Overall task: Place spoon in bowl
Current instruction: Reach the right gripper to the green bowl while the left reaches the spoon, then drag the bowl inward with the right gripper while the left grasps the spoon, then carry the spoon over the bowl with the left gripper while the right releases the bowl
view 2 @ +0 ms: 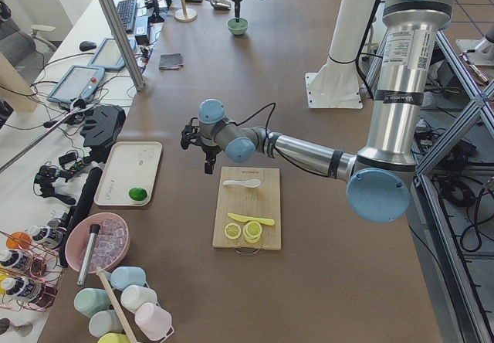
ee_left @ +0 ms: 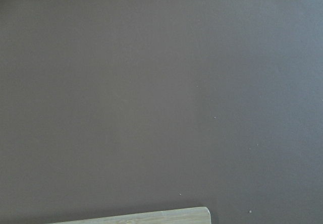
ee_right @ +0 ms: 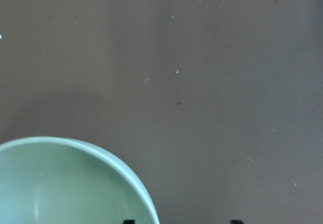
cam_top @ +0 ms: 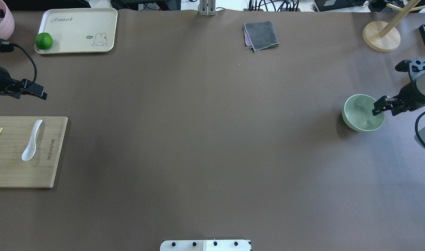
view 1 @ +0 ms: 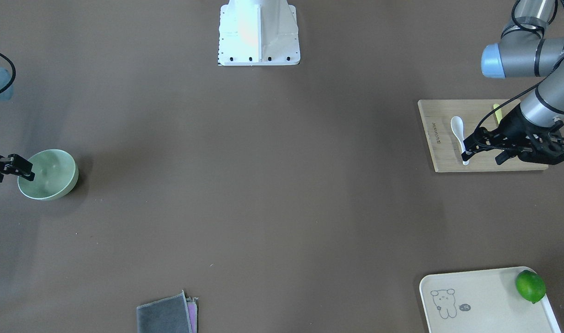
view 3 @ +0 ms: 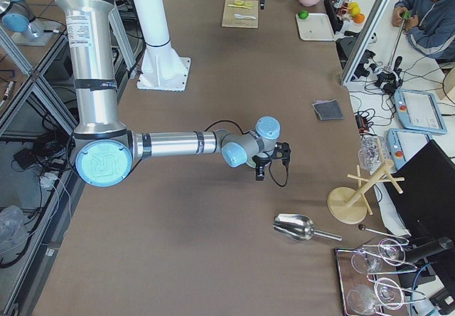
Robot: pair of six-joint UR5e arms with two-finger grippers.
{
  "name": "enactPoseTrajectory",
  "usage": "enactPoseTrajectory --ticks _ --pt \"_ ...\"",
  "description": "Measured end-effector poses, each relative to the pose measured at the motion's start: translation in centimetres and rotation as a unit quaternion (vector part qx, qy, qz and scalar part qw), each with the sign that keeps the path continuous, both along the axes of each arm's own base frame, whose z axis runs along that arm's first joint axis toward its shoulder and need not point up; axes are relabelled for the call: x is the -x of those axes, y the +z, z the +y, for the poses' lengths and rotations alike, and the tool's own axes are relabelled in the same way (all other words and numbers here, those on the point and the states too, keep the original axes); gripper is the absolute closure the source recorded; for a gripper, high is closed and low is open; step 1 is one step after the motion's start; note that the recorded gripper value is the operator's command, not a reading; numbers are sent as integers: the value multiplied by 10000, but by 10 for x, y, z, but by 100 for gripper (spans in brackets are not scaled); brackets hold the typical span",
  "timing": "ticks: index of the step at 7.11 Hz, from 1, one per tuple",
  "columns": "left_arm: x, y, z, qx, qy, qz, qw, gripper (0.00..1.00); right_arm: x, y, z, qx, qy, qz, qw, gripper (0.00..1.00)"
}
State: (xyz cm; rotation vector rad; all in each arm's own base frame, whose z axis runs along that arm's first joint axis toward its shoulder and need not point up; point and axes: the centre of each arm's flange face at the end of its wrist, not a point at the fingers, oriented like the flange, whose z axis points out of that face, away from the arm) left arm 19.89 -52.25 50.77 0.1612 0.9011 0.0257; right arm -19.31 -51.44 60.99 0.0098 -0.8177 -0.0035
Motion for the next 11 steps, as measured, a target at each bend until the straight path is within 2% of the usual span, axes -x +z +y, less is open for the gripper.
enactPoseTrajectory --ticks 1,3,5,6,7,8,10,11 --pt "-1 7 5 40 16 -54 10000 3 3 -5 0 -33 -33 -42 10000 100" --pt "-19 28 21 121 135 -278 9994 15 8 -29 0 -112 -60 -240 9996 100" --pt "-41 47 38 283 294 -442 9982 31 24 -79 -3 -20 144 -532 9985 100" --pt "-47 55 46 373 335 -483 9976 50 41 -113 -6 93 265 -730 9969 100" --pt "-49 59 51 428 356 -506 9972 59 60 -146 -8 235 377 -915 9948 100" --pt "-50 61 54 455 367 -518 9969 64 79 -173 -6 362 454 -1054 9927 100" --pt "-52 63 56 481 376 -526 9967 100 125 -223 6 610 593 -1256 9884 100" --pt "-54 62 57 507 360 -518 9967 100 153 -250 16 726 672 -1350 9859 100"
